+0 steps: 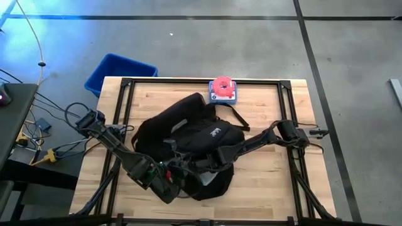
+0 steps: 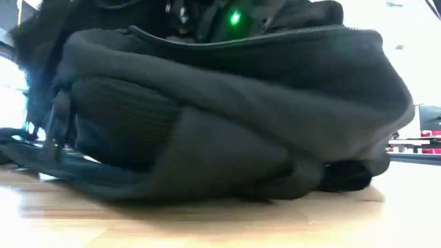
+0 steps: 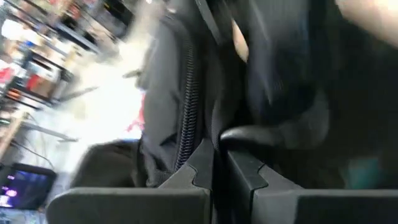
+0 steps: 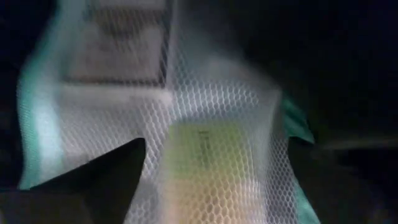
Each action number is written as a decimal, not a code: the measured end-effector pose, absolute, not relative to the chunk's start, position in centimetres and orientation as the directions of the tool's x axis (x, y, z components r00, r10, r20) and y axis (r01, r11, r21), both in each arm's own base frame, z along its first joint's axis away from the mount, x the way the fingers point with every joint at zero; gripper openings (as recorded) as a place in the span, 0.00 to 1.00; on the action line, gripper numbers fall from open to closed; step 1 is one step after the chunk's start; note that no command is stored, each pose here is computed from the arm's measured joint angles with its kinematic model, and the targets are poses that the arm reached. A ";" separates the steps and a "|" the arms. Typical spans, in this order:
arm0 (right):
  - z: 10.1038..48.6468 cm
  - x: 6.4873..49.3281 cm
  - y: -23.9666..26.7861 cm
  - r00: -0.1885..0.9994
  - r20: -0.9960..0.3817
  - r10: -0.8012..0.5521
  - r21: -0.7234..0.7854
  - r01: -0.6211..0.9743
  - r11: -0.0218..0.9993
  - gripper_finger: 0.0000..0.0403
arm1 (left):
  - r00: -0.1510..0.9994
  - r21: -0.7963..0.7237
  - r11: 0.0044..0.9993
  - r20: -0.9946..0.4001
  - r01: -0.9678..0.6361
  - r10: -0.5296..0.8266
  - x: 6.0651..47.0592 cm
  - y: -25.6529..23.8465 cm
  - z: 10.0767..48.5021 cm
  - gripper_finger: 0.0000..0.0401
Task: Unpack backpack
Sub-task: Put the zip bag into the backpack
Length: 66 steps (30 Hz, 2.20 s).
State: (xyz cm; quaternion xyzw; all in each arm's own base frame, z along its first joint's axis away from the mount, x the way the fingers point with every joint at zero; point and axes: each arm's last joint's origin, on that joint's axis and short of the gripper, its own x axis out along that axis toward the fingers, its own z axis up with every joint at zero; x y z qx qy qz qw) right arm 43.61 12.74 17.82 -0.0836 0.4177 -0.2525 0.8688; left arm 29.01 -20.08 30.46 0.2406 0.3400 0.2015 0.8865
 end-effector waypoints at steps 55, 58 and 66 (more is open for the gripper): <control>21.3 40.5 14.7 0.304 -0.832 -0.464 -0.420 0.202 0.885 0.85 | 0.779 0.662 0.748 -0.494 0.049 0.386 26.0 -24.9 30.3 0.38; 21.3 39.9 15.0 0.277 -0.818 -0.505 -0.469 0.187 0.863 0.85 | 0.765 0.684 0.726 -0.507 0.075 0.398 25.5 -24.8 30.1 0.39; 21.3 39.1 16.0 0.266 -0.818 -0.511 -0.479 0.176 0.860 0.85 | 0.708 0.653 0.757 -0.540 0.010 0.456 25.7 -23.3 29.8 0.35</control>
